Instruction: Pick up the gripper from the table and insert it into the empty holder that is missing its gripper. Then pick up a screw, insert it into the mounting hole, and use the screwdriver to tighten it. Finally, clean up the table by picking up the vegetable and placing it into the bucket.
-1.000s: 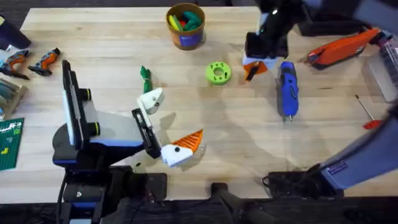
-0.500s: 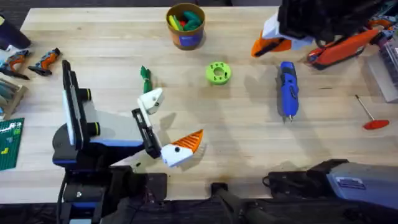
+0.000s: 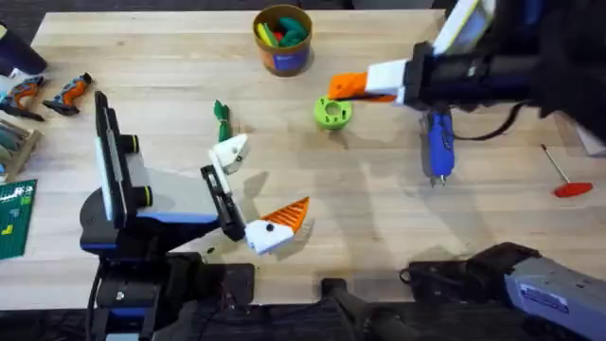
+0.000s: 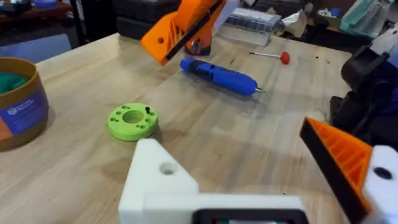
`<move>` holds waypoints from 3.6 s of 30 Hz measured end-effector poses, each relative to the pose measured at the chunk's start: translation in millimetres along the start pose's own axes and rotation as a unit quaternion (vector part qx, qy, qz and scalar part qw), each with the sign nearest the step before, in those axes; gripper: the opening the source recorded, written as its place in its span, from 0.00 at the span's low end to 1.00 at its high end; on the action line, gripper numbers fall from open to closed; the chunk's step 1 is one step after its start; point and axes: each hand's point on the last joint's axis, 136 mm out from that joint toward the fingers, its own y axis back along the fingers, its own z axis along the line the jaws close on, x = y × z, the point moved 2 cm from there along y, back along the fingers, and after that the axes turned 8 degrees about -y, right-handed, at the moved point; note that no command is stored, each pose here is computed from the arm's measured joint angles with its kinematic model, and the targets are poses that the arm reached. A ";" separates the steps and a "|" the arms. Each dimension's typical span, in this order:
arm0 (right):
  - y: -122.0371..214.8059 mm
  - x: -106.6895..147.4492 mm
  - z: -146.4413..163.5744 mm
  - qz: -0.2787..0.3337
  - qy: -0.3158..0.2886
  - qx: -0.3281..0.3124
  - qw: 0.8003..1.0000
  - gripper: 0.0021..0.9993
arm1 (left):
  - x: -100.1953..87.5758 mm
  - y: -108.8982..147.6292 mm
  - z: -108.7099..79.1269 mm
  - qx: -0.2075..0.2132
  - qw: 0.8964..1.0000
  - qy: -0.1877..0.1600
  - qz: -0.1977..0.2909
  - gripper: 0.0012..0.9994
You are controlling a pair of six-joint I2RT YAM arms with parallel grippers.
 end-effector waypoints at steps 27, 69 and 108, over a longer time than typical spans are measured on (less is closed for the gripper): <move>-29.8 16.0 25.3 0.211 -0.002 -0.391 0.896 0.01 | 0.0 0.0 -0.1 0.000 1.000 0.000 0.000 0.99; -81.2 91.3 40.2 0.381 -0.057 -0.376 0.843 0.01 | 0.0 0.0 0.0 0.000 1.000 0.000 0.000 0.99; -95.0 97.2 51.4 0.367 -0.085 -0.358 0.854 0.01 | 0.0 0.0 0.0 0.000 1.000 0.000 0.000 0.99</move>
